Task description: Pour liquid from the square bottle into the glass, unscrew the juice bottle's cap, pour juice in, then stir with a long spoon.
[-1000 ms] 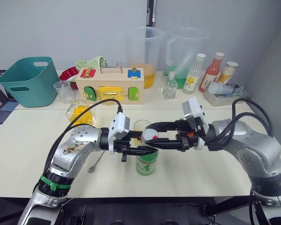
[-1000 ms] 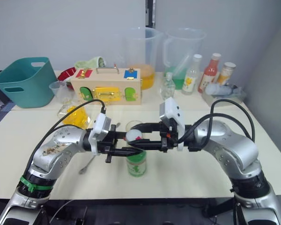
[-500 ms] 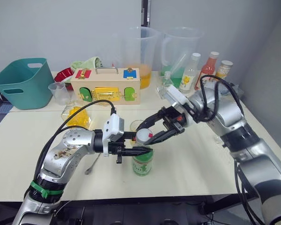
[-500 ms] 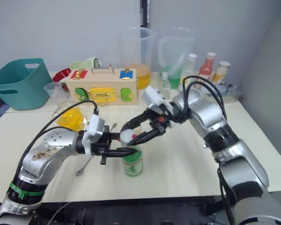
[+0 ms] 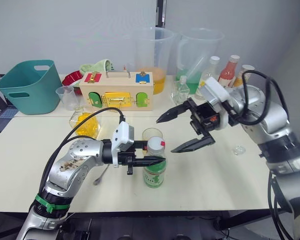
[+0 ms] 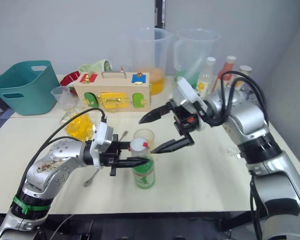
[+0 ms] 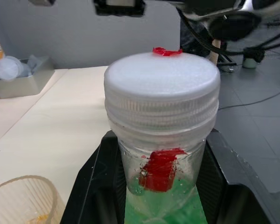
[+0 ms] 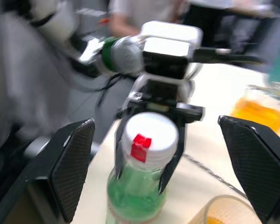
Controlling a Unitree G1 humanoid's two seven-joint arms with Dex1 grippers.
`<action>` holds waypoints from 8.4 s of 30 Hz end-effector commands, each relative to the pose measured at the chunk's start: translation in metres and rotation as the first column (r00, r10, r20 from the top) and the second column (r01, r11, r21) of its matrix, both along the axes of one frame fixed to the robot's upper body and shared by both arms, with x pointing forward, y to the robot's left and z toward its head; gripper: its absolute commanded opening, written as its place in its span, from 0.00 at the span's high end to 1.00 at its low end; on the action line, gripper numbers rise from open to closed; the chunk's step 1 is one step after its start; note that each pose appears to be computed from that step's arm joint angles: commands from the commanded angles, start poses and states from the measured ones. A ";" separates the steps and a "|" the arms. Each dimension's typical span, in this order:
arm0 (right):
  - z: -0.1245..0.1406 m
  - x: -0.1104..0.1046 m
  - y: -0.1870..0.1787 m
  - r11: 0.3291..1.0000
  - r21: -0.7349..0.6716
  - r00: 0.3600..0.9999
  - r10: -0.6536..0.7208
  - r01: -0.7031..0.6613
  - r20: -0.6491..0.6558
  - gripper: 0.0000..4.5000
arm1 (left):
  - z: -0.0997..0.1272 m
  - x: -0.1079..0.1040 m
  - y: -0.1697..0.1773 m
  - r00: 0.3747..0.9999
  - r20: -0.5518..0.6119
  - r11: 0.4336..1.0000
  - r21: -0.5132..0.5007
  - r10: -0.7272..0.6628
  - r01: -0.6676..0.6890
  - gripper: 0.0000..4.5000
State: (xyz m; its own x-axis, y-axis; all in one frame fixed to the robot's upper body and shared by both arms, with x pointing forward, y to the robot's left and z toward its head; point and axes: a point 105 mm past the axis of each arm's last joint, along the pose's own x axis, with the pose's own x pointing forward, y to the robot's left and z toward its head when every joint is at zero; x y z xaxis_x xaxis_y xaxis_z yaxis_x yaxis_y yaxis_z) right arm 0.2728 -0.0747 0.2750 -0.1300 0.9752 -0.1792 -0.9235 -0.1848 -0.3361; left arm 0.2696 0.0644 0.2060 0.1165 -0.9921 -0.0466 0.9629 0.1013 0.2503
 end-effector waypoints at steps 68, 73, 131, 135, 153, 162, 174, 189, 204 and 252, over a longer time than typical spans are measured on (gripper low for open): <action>-0.006 -0.024 0.014 0.978 0.059 0.979 -0.199 0.202 -0.046 0.00 | -0.004 0.001 -0.019 0.997 -0.047 0.998 0.005 -0.062 0.063 0.67; -0.009 -0.026 0.012 0.914 0.109 0.920 -0.386 0.392 -0.074 0.00 | -0.003 0.003 -0.024 0.994 -0.049 0.996 -0.005 -0.093 0.093 0.67; 0.002 -0.008 -0.009 0.919 0.108 0.921 -0.361 0.378 -0.145 0.01 | -0.015 -0.003 -0.025 0.997 -0.067 0.999 -0.020 -0.048 0.047 0.67; -0.003 -0.023 -0.006 0.868 0.128 0.872 -0.456 0.480 -0.177 0.01 | -0.016 -0.003 -0.027 0.995 -0.079 0.998 -0.025 -0.062 0.060 0.67; -0.018 -0.031 0.002 0.786 0.083 0.781 -0.586 0.613 -0.214 0.55 | -0.013 0.004 -0.027 0.994 -0.079 0.997 -0.019 -0.078 0.077 0.67; -0.023 -0.038 0.013 0.912 0.011 0.904 -0.404 0.410 -0.140 0.64 | -0.010 0.006 -0.025 0.997 -0.060 0.999 -0.021 -0.044 0.043 0.67; -0.018 -0.004 0.005 0.967 -0.137 0.976 0.217 -0.217 -0.010 0.64 | -0.008 -0.002 -0.024 0.996 -0.041 0.997 0.021 -0.075 0.076 0.67; 0.025 -0.002 0.002 0.959 -0.167 0.968 0.243 -0.230 0.059 0.01 | -0.009 -0.002 -0.025 0.996 -0.051 0.997 0.010 -0.071 0.071 0.67; 0.005 -0.028 -0.004 0.876 0.170 0.893 -0.444 0.450 -0.077 0.01 | -0.014 0.007 -0.025 0.995 -0.053 0.997 -0.019 -0.082 0.081 0.67; -0.008 0.009 0.011 0.932 -0.288 0.972 0.234 -0.219 0.017 0.40 | -0.014 -0.002 -0.019 0.998 -0.049 0.999 0.013 -0.029 0.030 0.67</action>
State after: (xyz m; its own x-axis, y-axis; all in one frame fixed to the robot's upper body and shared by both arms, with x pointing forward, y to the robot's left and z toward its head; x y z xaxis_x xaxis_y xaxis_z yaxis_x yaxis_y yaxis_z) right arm 0.2874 -0.0611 0.2626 -0.2956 0.8551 -0.4259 -0.8585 -0.4334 -0.2743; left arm 0.2726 0.0491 0.1991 0.1039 -0.9939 -0.0372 0.9684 0.0925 0.2318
